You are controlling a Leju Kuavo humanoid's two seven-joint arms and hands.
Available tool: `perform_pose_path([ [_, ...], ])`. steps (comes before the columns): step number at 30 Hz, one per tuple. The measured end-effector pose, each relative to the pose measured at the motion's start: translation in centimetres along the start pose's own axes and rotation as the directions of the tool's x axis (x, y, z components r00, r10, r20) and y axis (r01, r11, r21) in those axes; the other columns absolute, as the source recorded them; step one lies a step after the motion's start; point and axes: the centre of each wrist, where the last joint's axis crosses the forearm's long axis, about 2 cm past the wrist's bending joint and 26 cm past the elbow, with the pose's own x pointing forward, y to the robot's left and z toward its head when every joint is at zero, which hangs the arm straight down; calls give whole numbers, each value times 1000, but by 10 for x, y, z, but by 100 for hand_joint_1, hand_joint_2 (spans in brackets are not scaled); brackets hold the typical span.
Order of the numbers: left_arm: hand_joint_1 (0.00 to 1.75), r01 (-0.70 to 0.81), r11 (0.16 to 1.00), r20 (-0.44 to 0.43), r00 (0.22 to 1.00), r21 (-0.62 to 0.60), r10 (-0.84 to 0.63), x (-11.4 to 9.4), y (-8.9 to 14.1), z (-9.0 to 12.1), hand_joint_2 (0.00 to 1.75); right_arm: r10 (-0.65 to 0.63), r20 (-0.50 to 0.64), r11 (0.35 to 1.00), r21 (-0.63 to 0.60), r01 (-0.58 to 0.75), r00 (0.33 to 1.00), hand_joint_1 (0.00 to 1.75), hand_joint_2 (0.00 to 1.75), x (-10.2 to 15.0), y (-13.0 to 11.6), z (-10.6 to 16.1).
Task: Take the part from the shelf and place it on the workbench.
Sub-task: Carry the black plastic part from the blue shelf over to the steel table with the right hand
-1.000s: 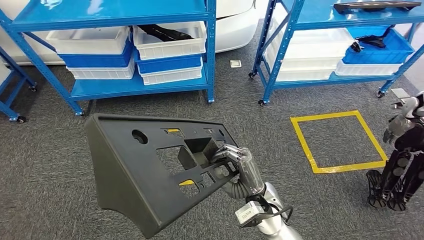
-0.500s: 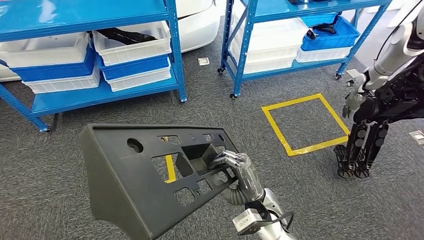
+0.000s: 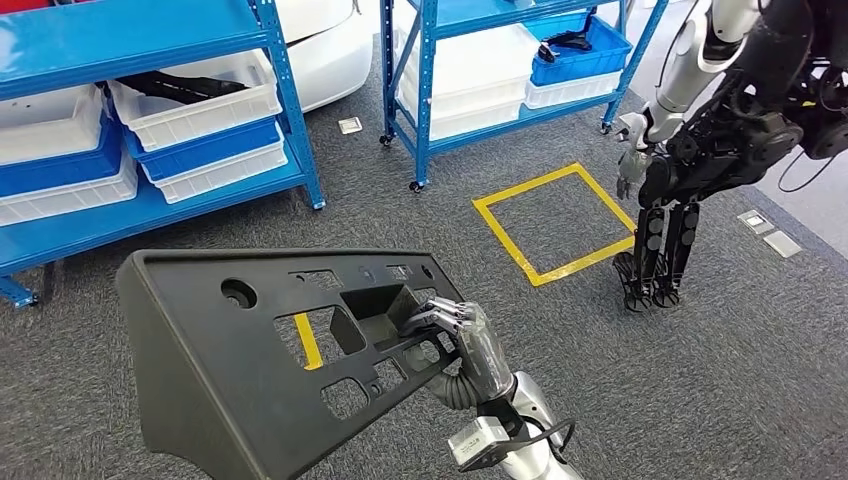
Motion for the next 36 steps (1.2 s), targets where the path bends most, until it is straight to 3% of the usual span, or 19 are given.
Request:
perform_pose_path([
  [36, 0, 57, 998, 6, 998, -11, -57, -2, 1, 0, 175, -23, 2, 999, -35, 23, 1000, 175, 175, 2, 10, -10],
])
